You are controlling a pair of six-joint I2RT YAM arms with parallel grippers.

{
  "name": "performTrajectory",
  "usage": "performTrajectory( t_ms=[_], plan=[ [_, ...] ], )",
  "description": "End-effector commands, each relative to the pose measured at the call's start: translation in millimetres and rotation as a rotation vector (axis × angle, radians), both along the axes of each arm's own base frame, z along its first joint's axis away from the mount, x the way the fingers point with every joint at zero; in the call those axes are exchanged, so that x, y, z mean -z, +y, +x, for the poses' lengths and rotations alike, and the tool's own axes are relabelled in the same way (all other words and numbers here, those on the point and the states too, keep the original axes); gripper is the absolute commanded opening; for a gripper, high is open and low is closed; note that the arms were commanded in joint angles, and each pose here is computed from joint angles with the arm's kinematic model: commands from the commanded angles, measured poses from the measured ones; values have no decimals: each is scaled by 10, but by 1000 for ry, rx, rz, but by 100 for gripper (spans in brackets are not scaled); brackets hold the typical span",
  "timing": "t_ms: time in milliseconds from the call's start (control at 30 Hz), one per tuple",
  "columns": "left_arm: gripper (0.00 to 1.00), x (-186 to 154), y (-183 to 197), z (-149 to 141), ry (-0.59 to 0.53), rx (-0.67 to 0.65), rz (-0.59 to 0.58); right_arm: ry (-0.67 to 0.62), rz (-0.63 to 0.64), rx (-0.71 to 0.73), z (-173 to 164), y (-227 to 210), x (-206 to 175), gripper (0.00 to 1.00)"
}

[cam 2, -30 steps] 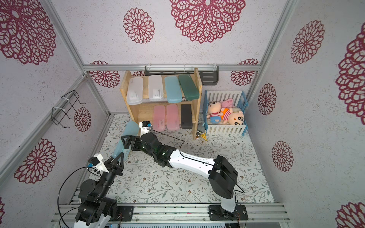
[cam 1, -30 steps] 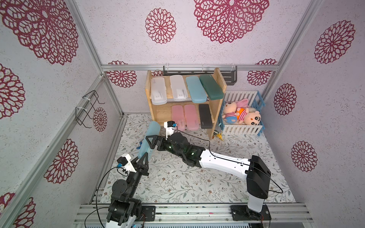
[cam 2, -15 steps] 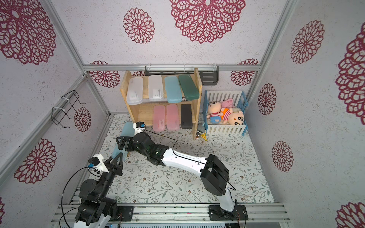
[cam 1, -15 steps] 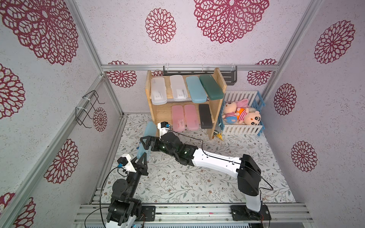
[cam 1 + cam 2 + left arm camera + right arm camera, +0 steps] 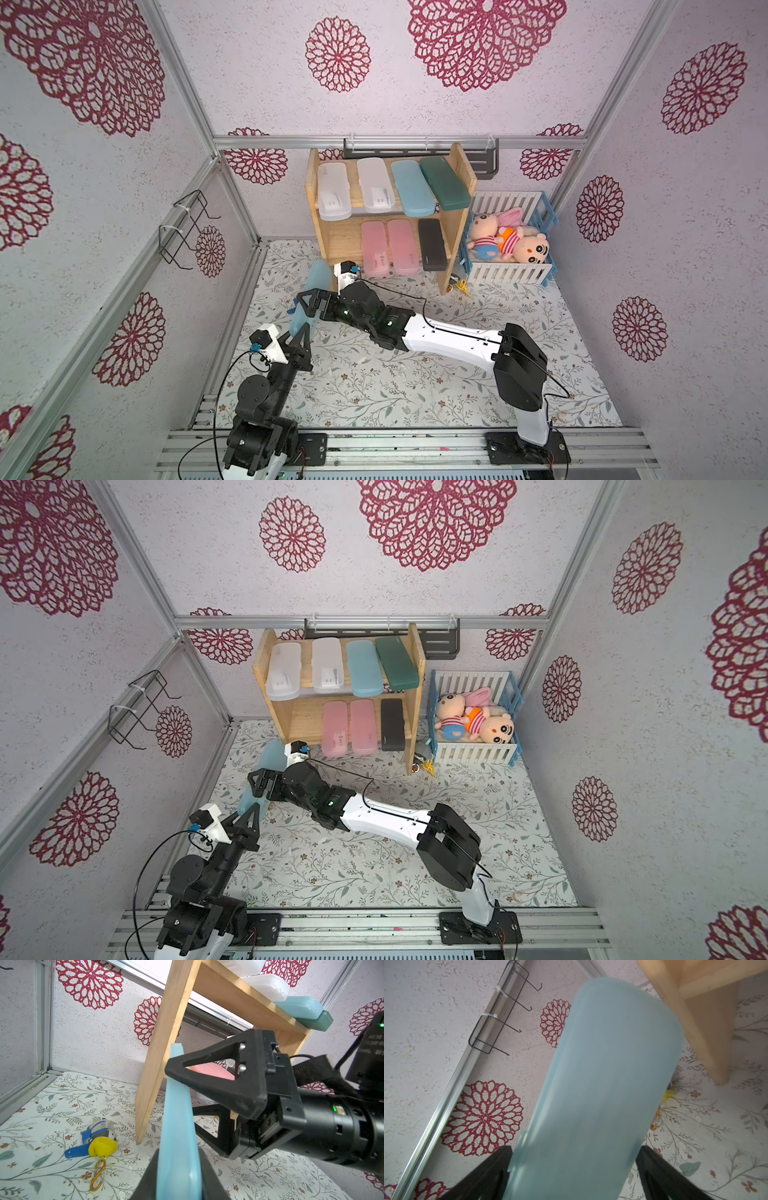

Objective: Remove the pencil cases from the shelf
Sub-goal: Pick up the pencil case from the shelf.

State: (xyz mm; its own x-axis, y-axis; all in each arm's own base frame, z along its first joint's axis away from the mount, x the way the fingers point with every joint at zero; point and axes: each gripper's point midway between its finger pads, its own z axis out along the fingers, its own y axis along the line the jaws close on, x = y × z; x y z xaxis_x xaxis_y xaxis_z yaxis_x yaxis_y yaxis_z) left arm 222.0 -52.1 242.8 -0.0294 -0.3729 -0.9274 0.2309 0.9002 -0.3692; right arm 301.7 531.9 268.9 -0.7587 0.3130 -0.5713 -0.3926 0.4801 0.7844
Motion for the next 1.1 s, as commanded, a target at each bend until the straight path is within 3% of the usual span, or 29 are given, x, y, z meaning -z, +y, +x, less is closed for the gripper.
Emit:
performTrajectory(
  t_ms=[0, 233, 433, 833, 967, 1067],
  plan=[
    [0, -413, -47, -123, -132, 39, -11, 17, 40, -20, -41, -56, -63, 99],
    [0, -376, -72, -117, -121, 53, -16, 9, 94, -33, 9, -61, -170, 99],
    [0, -372, -78, -126, -112, 58, -13, 6, 114, -49, 84, -16, -236, 91],
    [0, -363, -59, -122, -104, 47, -17, -2, 52, -44, 136, -90, -102, 49],
    [9, -358, -37, -116, -101, 34, -19, -29, 19, -35, 157, -133, -115, 38],
    [28, -369, -14, -112, -103, 21, -28, -60, -8, -24, 170, -183, -162, 27]
  ],
)
